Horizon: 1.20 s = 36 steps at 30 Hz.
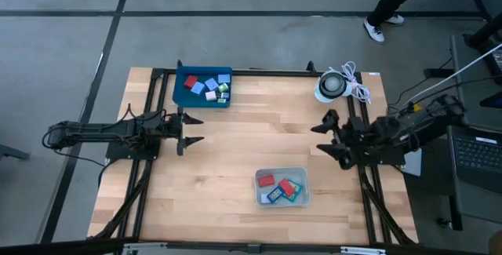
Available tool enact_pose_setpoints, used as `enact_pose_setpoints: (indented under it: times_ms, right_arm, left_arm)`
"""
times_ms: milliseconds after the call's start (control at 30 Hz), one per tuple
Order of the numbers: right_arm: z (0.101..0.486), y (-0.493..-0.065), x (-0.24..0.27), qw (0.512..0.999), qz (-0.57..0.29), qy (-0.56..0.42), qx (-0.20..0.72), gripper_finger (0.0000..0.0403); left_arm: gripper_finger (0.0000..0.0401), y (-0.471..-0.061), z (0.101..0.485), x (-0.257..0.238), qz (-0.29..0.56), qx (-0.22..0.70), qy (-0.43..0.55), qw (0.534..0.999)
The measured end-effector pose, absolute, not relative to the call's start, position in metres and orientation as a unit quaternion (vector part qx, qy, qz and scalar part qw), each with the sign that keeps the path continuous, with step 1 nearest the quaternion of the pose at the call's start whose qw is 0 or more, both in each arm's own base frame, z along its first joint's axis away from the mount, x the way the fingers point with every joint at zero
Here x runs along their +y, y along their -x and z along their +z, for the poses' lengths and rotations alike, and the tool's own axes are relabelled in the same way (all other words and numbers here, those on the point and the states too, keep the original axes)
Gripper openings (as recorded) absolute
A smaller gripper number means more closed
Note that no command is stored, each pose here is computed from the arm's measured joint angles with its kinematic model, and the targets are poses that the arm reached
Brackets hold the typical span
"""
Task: Pick & Place Office items
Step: Return to Home Position
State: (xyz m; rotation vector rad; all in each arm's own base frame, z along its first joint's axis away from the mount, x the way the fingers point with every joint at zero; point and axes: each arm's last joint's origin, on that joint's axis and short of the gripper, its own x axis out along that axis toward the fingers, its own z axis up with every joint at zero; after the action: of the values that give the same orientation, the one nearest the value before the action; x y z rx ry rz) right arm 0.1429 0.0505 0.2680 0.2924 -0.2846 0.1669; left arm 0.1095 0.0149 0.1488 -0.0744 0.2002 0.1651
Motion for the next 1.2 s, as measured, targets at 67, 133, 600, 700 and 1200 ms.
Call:
enact_pose_setpoints:
  times_ms: [67, 133, 600, 700, 1200]
  right_arm:
    - [0.265, -0.148, 0.042, 0.977, 0.098, -0.141, -0.125, 0.0286]
    - [0.261, -0.151, 0.034, 0.980, 0.112, -0.127, -0.105, 0.0286]
    - [0.225, -0.109, 0.002, 0.980, 0.161, -0.075, -0.087, 0.0286]
    - [0.210, -0.103, 0.003, 0.975, 0.175, -0.086, -0.111, 0.0286]
    - [0.183, -0.095, -0.001, 0.995, 0.036, -0.041, -0.078, 0.0286]
  left_arm:
    - [0.0297, -0.109, 0.149, 0.015, 0.082, 0.100, 0.037, 0.991]
    - [0.0297, -0.109, 0.149, 0.015, 0.082, 0.100, 0.037, 0.991]
    - [0.0299, -0.109, 0.149, 0.015, 0.083, 0.100, 0.037, 0.991]
    - [0.0297, -0.109, 0.149, 0.015, 0.083, 0.100, 0.037, 0.991]
    - [0.0299, -0.109, 0.149, 0.015, 0.083, 0.100, 0.037, 0.991]
